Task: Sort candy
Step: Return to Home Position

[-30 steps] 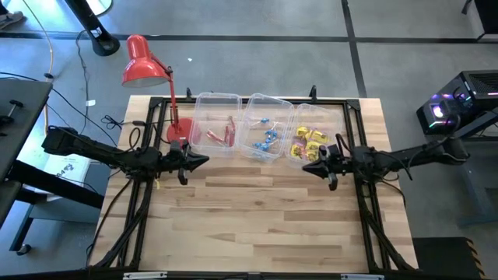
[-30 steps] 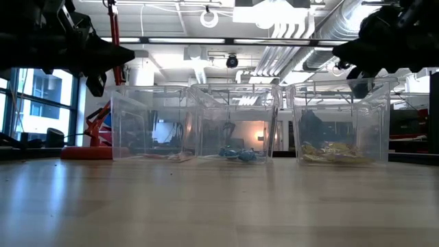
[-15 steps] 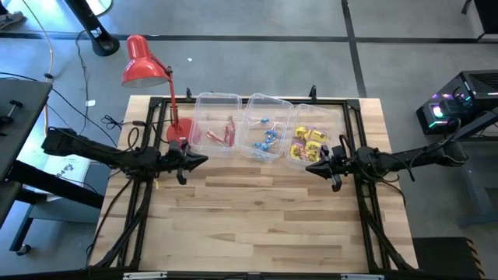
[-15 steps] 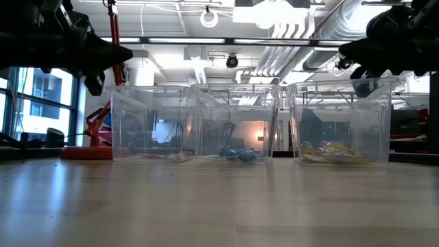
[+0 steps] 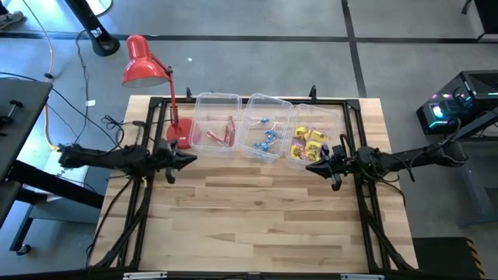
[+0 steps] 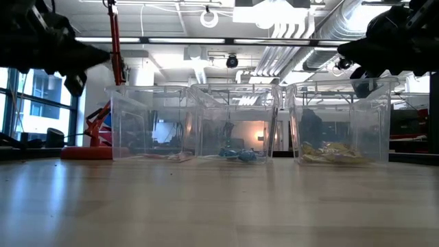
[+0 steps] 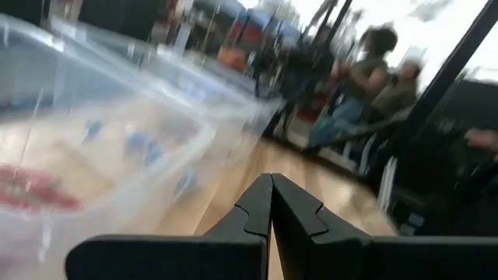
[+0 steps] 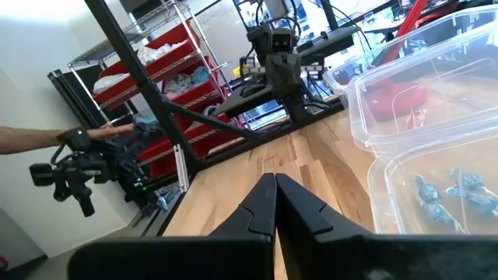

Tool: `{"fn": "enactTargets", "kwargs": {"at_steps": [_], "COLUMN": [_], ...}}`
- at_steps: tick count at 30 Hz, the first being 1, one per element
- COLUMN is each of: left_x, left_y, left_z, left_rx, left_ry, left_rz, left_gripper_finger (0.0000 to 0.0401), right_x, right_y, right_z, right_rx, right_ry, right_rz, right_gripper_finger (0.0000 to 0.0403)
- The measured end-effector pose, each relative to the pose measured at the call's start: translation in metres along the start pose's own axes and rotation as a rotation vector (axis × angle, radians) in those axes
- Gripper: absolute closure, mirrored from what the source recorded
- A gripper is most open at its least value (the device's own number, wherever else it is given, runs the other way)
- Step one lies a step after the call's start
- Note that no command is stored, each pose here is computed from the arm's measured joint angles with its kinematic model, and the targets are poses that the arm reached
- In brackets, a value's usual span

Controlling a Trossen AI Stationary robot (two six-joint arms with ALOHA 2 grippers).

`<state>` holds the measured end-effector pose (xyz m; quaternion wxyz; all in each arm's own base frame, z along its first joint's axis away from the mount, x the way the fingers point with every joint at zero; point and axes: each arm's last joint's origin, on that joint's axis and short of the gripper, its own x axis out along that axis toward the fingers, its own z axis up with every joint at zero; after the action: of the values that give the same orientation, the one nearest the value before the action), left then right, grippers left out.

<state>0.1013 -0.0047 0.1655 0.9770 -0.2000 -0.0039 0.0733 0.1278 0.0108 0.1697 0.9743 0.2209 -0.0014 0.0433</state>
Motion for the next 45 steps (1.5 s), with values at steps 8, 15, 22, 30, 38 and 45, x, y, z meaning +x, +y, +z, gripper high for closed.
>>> {"fn": "enactTargets", "kwargs": {"at_steps": [8,15,22,30,38,45], "left_x": [-0.006,-0.005,-0.004,-0.003,-0.003,-0.003], "left_y": [-0.001,0.002,0.003,0.003,0.003,0.003], "left_z": [0.015,0.014,0.012,0.011,0.011,0.011], "left_rx": [-0.042,-0.035,-0.029,-0.026,-0.026,-0.026], "left_ry": [-0.162,-0.154,-0.134,-0.122,-0.122,-0.122], "left_rz": [-0.031,0.008,0.017,0.022,0.023,0.023], "left_gripper_finger": [0.0401,0.0401,0.0401,0.0401,0.0401,0.0401], "right_x": [-0.013,-0.031,-0.032,-0.031,-0.031,-0.031], "right_y": [0.004,0.006,0.006,0.004,0.003,0.002], "right_z": [0.007,0.013,0.013,0.01,0.008,0.007], "right_rx": [0.002,0.001,0.0,-0.001,-0.001,-0.001], "right_ry": [-0.061,-0.139,-0.151,-0.112,-0.095,-0.082], "right_rz": [0.031,0.068,0.071,0.045,0.037,0.031], "right_gripper_finger": [0.0402,0.0402,0.0402,0.0402,0.0402,0.0402]}}
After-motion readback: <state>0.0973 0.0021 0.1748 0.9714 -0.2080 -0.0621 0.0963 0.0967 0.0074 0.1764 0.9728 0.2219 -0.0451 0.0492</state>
